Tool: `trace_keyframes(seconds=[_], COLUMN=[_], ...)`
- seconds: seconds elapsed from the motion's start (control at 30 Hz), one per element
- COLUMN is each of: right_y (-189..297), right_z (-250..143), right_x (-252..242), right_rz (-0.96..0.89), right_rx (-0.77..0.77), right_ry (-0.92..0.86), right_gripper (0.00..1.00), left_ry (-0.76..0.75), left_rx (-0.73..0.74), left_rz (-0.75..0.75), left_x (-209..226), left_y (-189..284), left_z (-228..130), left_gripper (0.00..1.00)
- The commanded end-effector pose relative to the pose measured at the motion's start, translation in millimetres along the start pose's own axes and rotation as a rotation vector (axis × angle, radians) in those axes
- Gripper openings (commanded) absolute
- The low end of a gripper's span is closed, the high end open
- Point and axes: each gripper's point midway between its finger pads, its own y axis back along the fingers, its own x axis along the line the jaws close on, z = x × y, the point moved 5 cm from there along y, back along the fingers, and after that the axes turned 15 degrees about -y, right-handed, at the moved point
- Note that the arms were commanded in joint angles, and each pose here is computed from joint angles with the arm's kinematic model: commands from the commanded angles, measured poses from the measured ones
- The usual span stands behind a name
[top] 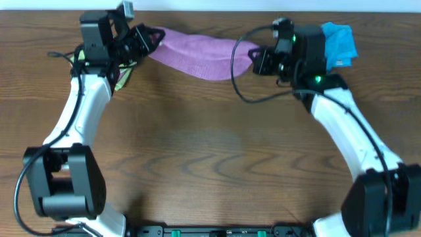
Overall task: Fold the cloth
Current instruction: 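Lift the purple cloth with both grippers and sweep it toward the far edge, then pull the cloth back toward the robot, folding it into a long strip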
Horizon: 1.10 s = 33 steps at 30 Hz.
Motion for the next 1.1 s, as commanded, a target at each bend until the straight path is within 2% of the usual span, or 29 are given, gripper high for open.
trace_keyframes(seconds=[0.0, 0.23, 0.63, 0.8, 1.07], right_y=[5, 21, 35, 44, 57], right_z=[20, 22, -31, -51, -88], right_x=[7, 2, -32, -43, -65], right_rz=[-0.012, -0.091, -0.263, -0.322, -0.384], right_rx=[-0.022, 0.011, 0.279, 0.381, 0.457], right_ry=[0.088, 0.102, 0.043, 0.017, -0.017], right_gripper=[0.01, 0.02, 0.01, 0.02, 0.02], left_ry=[-0.005, 0.000, -0.022, 0.031, 0.153], left_rx=[-0.003, 0.199, 0.560, 0.687, 0.821], left_rz=[0.031, 0.106, 0.161, 0.145, 0.137], left_x=[6, 27, 34, 36, 44], left_y=[0, 12, 41, 52, 65], left_z=[8, -35, -108, -144, -204], left_gripper=[0.06, 0.06, 0.06, 0.06, 0.06])
